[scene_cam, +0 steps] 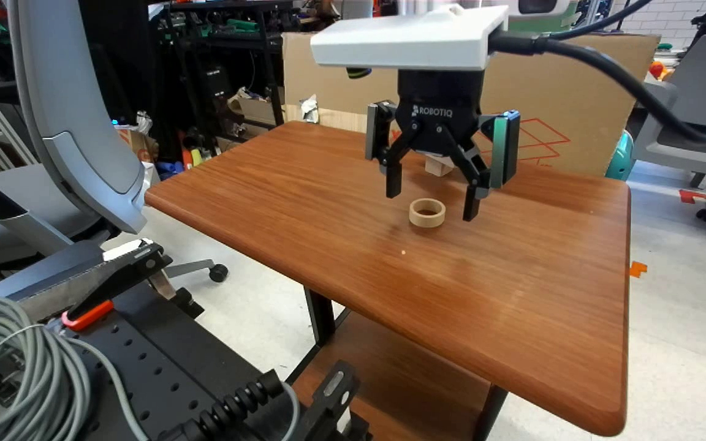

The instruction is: Pick up the circular block and put it on the pile of wooden blocks

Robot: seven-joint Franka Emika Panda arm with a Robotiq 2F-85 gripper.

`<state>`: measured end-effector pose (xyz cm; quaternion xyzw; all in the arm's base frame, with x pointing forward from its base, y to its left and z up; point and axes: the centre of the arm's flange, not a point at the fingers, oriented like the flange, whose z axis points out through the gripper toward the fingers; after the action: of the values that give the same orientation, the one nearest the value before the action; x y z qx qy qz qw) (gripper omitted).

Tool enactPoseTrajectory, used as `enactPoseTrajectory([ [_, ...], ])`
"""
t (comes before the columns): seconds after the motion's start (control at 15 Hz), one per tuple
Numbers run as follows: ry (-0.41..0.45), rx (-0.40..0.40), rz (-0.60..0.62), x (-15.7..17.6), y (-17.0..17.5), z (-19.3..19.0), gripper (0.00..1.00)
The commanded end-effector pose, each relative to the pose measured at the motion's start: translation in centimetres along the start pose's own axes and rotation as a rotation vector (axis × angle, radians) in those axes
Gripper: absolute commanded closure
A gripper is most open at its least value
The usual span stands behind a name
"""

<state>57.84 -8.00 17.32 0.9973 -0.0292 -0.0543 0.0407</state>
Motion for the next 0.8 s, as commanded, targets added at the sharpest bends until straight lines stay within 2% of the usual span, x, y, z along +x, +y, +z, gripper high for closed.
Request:
enactPoseTrajectory([
  [0.0,-0.008,-0.024,-0.021,2.5,0.1,1.3,0.0],
  [0.4,-0.025,-0.023,-0.042,3.7,-0.8,2.6,0.0],
  [0.47,-0.028,-0.023,-0.043,3.8,-0.9,2.7,0.04],
  [0.53,-0.04,-0.018,-0.042,3.9,-0.9,2.7,0.26],
  [0.67,-0.057,-0.022,-0.035,3.7,-1.1,2.6,0.32],
  [0.73,-0.061,-0.021,-0.035,3.6,-1.3,2.4,0.4],
])
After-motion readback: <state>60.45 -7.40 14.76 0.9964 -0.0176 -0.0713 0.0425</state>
